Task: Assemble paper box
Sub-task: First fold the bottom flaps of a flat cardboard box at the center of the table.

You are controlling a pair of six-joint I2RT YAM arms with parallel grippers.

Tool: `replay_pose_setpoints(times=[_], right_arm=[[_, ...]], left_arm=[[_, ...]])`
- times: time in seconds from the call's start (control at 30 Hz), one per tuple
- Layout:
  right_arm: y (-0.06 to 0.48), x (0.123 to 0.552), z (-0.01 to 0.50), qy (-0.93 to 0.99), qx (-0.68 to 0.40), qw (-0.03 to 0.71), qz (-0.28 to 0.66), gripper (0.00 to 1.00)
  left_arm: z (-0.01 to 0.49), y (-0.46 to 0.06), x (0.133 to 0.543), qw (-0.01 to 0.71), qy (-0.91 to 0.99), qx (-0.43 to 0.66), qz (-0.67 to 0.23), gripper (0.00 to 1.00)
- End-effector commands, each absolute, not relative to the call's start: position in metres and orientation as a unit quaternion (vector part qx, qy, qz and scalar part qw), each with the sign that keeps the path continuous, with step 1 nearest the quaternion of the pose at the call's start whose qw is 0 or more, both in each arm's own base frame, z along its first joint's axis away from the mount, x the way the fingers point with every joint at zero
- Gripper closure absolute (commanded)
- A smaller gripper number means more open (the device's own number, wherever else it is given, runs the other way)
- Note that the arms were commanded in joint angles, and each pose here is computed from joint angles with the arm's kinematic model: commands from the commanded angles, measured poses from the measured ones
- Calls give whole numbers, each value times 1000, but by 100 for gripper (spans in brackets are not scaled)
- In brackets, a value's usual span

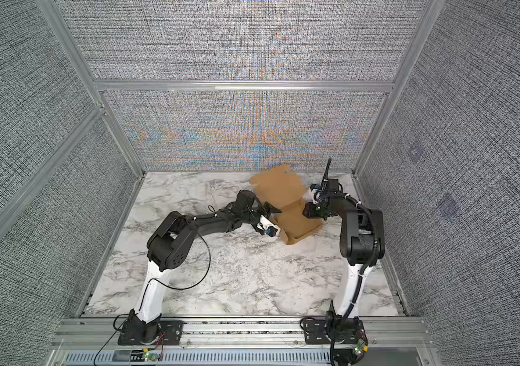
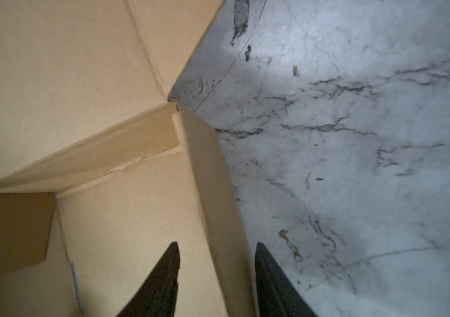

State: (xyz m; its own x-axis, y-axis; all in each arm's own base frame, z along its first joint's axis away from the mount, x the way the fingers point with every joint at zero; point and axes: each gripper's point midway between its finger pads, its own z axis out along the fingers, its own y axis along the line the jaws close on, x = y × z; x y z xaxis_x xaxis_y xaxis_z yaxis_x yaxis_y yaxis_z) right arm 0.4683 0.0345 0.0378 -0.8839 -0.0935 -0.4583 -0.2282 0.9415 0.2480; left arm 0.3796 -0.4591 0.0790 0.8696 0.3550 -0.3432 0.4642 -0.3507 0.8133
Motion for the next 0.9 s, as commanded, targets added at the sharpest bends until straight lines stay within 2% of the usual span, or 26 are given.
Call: replay_pose_setpoints(times=[0.0, 0.17, 0.53, 0.87], right_arm=[[46, 461, 36, 958, -107, 215, 159, 57], [55, 454, 36, 957, -134, 208, 149, 62], [73, 433, 42, 954, -163, 206, 145, 66], [79, 424, 32, 954, -170, 197, 147, 68]], left_arm=[[90, -462, 383, 525, 252, 811, -48, 15], [98, -461, 382, 525, 259, 809, -52, 15], [78, -442, 355, 475, 248, 841, -76, 15], [65, -433, 340, 448, 251, 853, -97, 25]])
